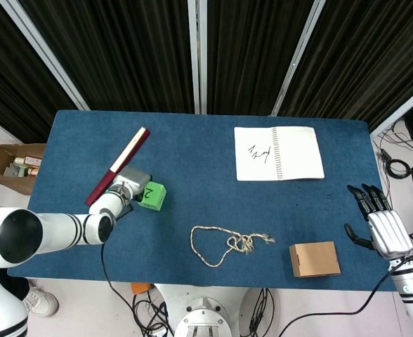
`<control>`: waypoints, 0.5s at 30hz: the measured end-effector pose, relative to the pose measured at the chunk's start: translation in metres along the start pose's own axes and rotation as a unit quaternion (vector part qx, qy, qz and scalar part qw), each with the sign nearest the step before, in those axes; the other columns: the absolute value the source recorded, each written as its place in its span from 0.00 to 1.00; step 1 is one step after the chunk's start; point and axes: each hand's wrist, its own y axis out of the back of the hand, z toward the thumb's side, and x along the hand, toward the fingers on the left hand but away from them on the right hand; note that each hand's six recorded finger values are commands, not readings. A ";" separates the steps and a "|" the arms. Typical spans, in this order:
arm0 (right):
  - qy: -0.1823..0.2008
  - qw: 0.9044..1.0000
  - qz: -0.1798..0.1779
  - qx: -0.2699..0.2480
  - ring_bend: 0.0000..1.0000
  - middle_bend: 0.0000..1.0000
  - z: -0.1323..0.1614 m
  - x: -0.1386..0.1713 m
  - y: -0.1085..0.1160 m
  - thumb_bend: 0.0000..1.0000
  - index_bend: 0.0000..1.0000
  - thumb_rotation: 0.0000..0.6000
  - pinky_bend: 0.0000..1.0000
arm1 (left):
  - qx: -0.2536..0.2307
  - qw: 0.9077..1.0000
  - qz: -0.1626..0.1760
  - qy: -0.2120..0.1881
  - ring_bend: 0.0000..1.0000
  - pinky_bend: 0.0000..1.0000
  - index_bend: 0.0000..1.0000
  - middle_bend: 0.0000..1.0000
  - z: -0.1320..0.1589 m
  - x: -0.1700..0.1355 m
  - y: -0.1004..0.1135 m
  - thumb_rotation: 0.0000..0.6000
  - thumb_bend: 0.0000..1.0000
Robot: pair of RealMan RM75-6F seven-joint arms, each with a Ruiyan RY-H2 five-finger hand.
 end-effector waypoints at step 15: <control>0.005 1.000 0.005 0.006 0.00 0.15 0.007 -0.005 -0.003 0.33 0.05 1.00 0.00 | -0.050 0.998 -0.043 -0.009 1.00 1.00 0.22 1.00 -0.034 -0.017 -0.030 0.80 0.85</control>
